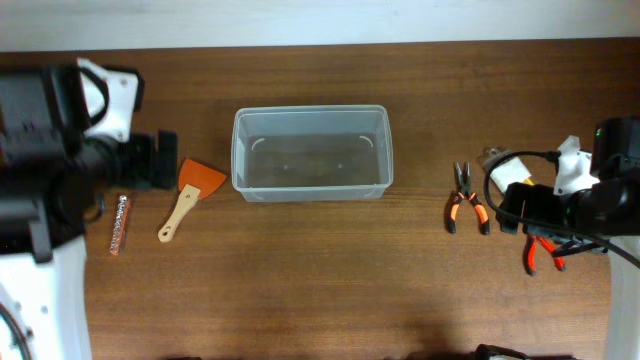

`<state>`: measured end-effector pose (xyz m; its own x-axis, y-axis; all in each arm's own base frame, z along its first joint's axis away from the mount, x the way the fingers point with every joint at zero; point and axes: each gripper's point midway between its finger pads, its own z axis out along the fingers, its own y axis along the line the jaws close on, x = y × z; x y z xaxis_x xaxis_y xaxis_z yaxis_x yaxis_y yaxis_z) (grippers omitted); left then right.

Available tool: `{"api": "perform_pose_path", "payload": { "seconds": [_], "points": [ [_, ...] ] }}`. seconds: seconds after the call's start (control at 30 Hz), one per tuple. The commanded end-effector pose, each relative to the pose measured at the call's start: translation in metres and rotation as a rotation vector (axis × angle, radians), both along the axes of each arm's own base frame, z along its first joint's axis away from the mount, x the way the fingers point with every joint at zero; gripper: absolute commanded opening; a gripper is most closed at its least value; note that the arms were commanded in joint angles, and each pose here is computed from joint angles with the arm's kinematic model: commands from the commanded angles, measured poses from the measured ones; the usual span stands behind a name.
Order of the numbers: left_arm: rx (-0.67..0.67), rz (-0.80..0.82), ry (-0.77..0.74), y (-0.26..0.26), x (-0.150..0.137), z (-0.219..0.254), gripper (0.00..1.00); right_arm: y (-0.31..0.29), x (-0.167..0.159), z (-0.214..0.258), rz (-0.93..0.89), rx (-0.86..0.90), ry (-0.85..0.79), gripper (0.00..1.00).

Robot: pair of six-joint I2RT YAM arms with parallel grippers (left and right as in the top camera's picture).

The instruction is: Pack container

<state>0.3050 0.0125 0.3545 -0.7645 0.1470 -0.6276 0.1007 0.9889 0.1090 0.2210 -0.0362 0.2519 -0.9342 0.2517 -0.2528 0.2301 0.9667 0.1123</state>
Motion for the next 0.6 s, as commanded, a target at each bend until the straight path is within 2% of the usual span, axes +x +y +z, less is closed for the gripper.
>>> {"api": "perform_pose_path", "payload": {
  "seconds": [0.0,0.23,0.33,0.57],
  "points": [
    [0.020,0.044,0.009,0.009,-0.011,-0.037,0.99,-0.001,-0.001,-0.012,-0.007,0.000,0.014,0.99],
    [-0.046,0.167,0.105,0.028,-0.005,-0.139,0.99,-0.004,0.006,-0.057,-0.005,0.002,0.072,0.98],
    [-0.068,0.178,0.155,0.029,-0.002,-0.168,0.99,0.001,0.015,-0.080,0.027,0.004,0.119,0.98],
    [-0.068,0.178,0.159,0.030,0.006,-0.174,0.99,0.023,0.053,-0.130,0.141,-0.002,0.210,0.98]
  ]
}}
